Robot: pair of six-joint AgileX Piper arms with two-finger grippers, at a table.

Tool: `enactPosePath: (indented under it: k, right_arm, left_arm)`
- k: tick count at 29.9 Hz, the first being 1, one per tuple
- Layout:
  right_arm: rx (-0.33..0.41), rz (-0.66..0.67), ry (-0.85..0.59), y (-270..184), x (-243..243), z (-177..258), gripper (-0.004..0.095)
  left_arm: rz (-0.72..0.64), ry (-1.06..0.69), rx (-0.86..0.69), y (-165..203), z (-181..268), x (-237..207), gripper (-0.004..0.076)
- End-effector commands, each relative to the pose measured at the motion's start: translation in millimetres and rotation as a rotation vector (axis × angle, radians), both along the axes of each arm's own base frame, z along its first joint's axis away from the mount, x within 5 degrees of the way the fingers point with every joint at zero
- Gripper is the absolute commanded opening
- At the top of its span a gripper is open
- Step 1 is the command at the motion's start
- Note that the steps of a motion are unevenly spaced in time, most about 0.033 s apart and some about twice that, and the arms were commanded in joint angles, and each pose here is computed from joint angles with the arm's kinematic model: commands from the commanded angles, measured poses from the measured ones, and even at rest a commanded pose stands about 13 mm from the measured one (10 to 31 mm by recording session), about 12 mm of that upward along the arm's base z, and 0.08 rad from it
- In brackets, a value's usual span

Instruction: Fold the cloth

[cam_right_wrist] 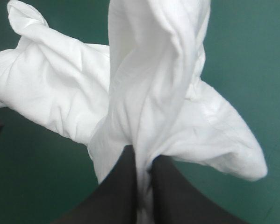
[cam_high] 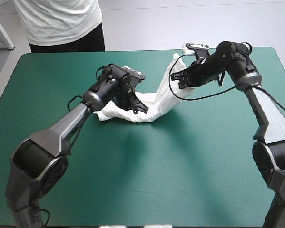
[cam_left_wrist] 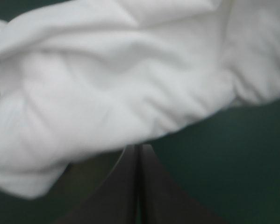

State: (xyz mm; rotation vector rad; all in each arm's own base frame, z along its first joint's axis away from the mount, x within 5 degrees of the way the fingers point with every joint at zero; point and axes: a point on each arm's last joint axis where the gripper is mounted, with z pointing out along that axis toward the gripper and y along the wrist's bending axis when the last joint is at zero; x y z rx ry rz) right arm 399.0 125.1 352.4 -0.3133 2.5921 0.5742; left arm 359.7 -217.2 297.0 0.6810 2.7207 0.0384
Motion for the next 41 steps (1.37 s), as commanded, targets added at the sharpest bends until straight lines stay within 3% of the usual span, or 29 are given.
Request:
enactPosePath:
  k: [1,9,16,28,31,35,36,38,41]
  right_arm:
    - [0.067,0.009,-0.135,3.7,-13.7,39.5,-0.0015]
    - [0.101,0.082,-0.217,46.4,-20.3,41.6,-0.0015]
    - [0.155,0.139,-0.256,96.9,-22.3,27.0,-0.0015]
    - [0.285,0.194,-0.199,177.3,-9.1,-27.9,0.0005]
    - [0.292,0.245,-0.197,185.8,-9.8,-22.9,0.0166]
    - [0.282,0.295,-0.182,185.5,-16.7,-5.2,0.0538]
    - [0.27,0.296,-0.169,183.5,-17.8,-1.6,0.0587]
    - [0.228,0.284,-0.141,179.3,-20.3,3.0,0.0621]
    - [0.139,0.256,-0.125,171.0,-21.6,7.0,0.0583]
  left_arm:
    - [0.054,-0.056,0.02,34.1,35.0,-43.5,-0.0009]
    - [0.105,-0.086,-0.026,95.5,60.0,-139.2,-0.0009]
    - [0.146,-0.157,-0.17,128.3,93.0,-198.7,-0.001]
    - [0.131,-0.161,-0.32,133.8,108.2,-225.7,-0.001]
    - [0.128,-0.14,-0.329,132.2,105.1,-226.5,-0.001]
    - [0.126,-0.126,-0.342,130.7,104.1,-227.3,-0.001]
    - [0.126,-0.126,-0.342,130.7,104.1,-227.3,-0.001]
    - [0.125,-0.125,-0.343,130.6,104.1,-227.4,-0.001]
    - [0.125,-0.123,-0.345,130.4,104.1,-227.5,-0.001]
